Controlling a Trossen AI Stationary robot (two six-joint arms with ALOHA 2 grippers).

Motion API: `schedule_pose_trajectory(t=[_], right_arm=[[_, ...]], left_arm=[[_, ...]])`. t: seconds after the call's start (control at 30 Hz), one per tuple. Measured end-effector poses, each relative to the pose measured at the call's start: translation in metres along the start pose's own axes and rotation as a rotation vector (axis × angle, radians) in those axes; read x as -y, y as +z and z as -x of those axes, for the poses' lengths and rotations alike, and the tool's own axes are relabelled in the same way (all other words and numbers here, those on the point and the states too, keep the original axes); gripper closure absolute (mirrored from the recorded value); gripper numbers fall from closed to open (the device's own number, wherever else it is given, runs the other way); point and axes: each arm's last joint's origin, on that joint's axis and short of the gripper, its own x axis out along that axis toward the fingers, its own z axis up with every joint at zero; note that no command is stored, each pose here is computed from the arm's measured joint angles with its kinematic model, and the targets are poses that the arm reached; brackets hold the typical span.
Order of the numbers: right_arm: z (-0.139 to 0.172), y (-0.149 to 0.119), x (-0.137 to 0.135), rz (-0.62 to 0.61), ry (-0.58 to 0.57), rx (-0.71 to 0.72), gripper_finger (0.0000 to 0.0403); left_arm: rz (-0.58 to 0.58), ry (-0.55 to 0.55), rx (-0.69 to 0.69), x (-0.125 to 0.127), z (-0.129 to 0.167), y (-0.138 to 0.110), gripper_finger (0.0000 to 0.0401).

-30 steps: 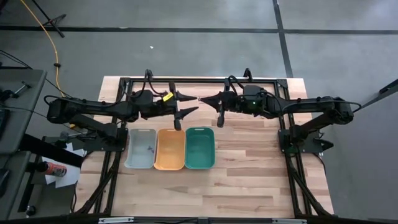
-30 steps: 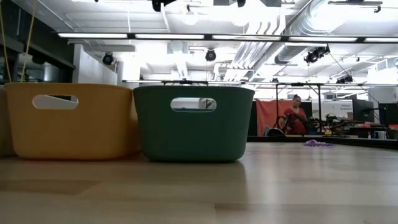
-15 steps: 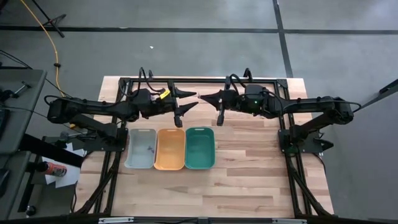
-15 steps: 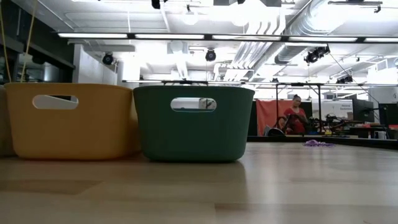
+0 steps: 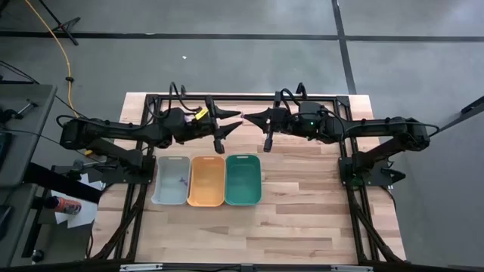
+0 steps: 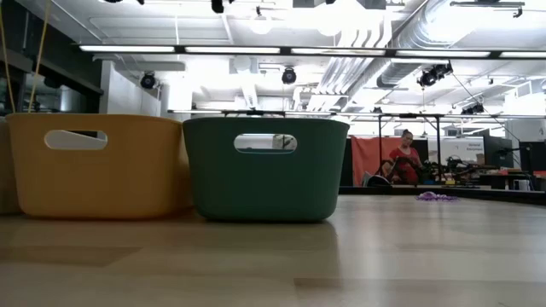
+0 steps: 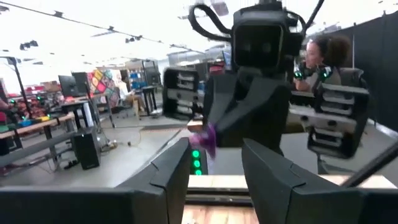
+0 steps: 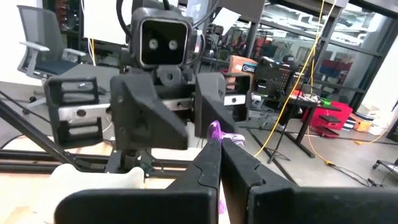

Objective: Sort Halloween decoration
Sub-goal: Put the purple witch hat toy into the white bin

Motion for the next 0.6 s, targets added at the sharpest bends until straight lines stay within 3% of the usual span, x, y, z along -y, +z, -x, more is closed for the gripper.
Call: schedule_pose_trajectory(t=[0.33,0.6], right_arm=[[0.0,0.0006,0.0001,-0.001,0.001,0.007,0.0403],[0.0,0.0006,0.0001,-0.001,-0.001,0.006,0.0403]], left_arm=[[0.001,0.017,-0.009,-0.0049,-0.0012,-0.0021,0.0304],[0.001,0.014,-0.008,-0.0047,-0.0011,-0.002,0.0353]])
